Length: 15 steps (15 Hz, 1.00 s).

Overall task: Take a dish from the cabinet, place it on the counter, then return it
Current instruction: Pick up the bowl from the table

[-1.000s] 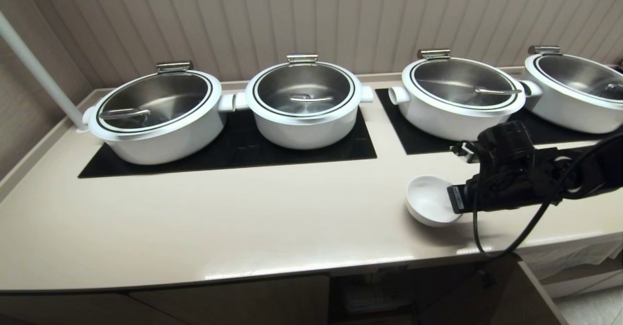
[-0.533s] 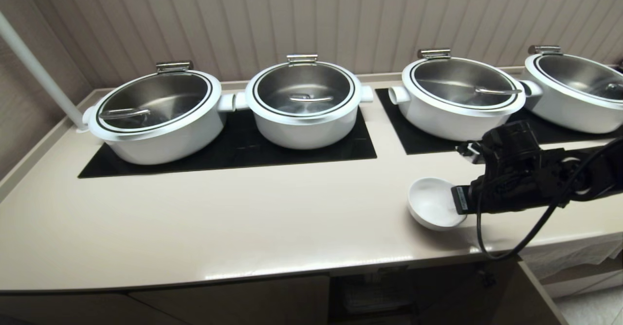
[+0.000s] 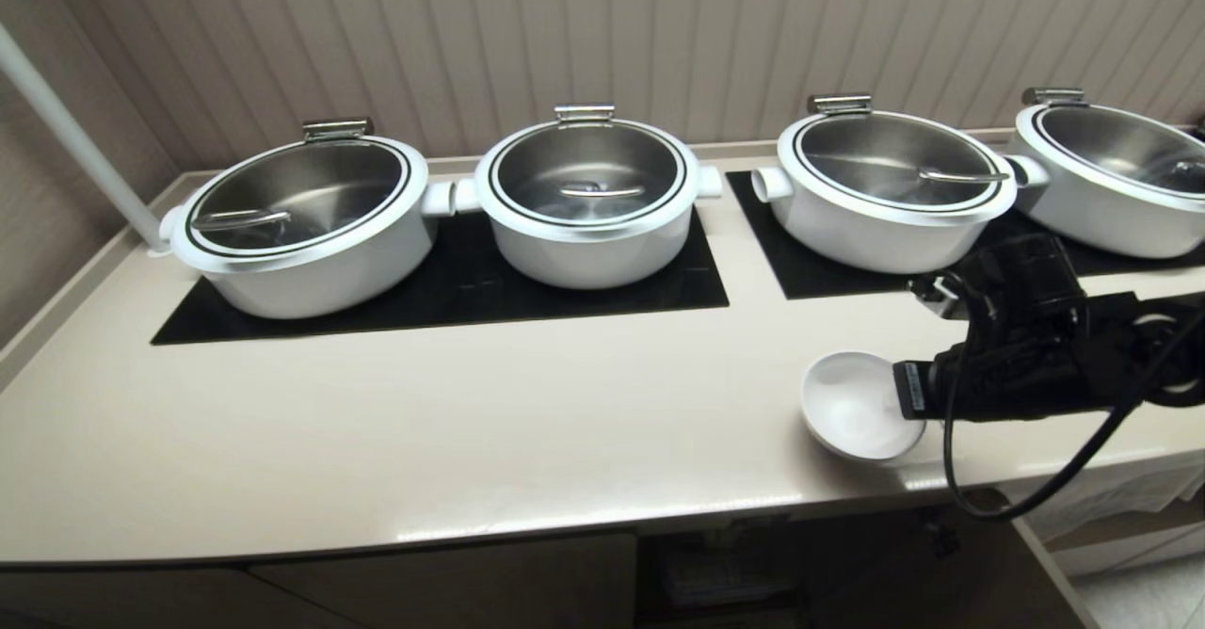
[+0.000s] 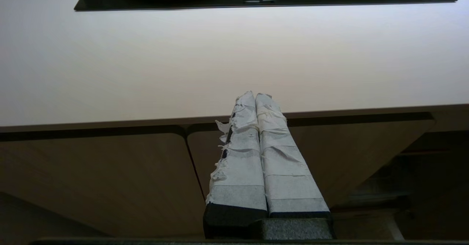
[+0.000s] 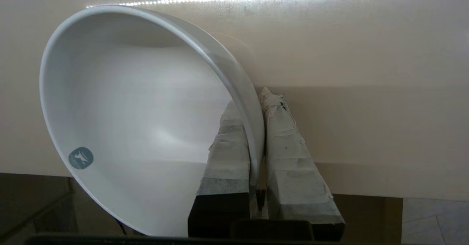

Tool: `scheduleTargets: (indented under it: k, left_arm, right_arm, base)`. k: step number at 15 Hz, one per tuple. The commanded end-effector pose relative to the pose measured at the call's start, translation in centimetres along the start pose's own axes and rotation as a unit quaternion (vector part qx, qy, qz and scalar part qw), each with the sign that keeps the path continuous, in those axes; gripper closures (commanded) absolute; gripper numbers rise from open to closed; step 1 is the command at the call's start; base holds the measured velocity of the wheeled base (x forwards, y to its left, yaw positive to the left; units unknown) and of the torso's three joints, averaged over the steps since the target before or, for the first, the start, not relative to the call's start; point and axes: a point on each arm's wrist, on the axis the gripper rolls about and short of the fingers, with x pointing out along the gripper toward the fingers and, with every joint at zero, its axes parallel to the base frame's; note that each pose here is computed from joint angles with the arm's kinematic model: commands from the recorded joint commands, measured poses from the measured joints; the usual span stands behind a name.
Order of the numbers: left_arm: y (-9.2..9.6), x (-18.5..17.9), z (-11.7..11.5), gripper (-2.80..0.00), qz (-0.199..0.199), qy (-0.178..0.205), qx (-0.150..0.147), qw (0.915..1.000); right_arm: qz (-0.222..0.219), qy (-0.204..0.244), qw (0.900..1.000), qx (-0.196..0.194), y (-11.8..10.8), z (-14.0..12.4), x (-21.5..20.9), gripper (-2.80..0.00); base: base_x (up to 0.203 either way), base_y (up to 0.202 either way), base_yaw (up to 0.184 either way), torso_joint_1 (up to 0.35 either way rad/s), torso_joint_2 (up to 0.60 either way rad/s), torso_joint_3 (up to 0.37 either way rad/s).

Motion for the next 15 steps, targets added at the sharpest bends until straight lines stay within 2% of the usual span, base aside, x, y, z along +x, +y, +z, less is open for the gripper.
scheduleTargets:
  k: [1, 5, 9, 15]
  left_arm:
    - [0.0, 0.0, 0.0, 0.0, -0.001, 0.0, 0.0, 1.0]
    - [0.0, 0.0, 0.0, 0.0, 0.0, 0.0, 0.0, 1.0]
    - [0.0, 0.0, 0.0, 0.0, 0.0, 0.0, 0.0, 1.0]
    - [0.0, 0.0, 0.0, 0.0, 0.0, 0.0, 0.0, 1.0]
  right_arm:
    - [0.002, -0.008, 1.0, 0.018, 0.0, -0.6, -1.5, 0.0]
    - [0.007, -0.013, 0.999, 0.05, 0.1, -1.7, -3.3, 0.0]
    - [0.016, -0.031, 0.998, 0.045, 0.4, -2.9, -6.3, 0.0]
    - [0.023, -0.019, 0.999, 0.04, 0.3, -7.0, -9.4, 0.0]
  base:
    - [0.0, 0.0, 0.0, 0.0, 0.0, 0.0]
    - [0.0, 0.0, 0.0, 0.0, 0.0, 0.0]
    - [0.0, 0.0, 0.0, 0.0, 0.0, 0.0]
    - [0.0, 0.0, 0.0, 0.0, 0.0, 0.0]
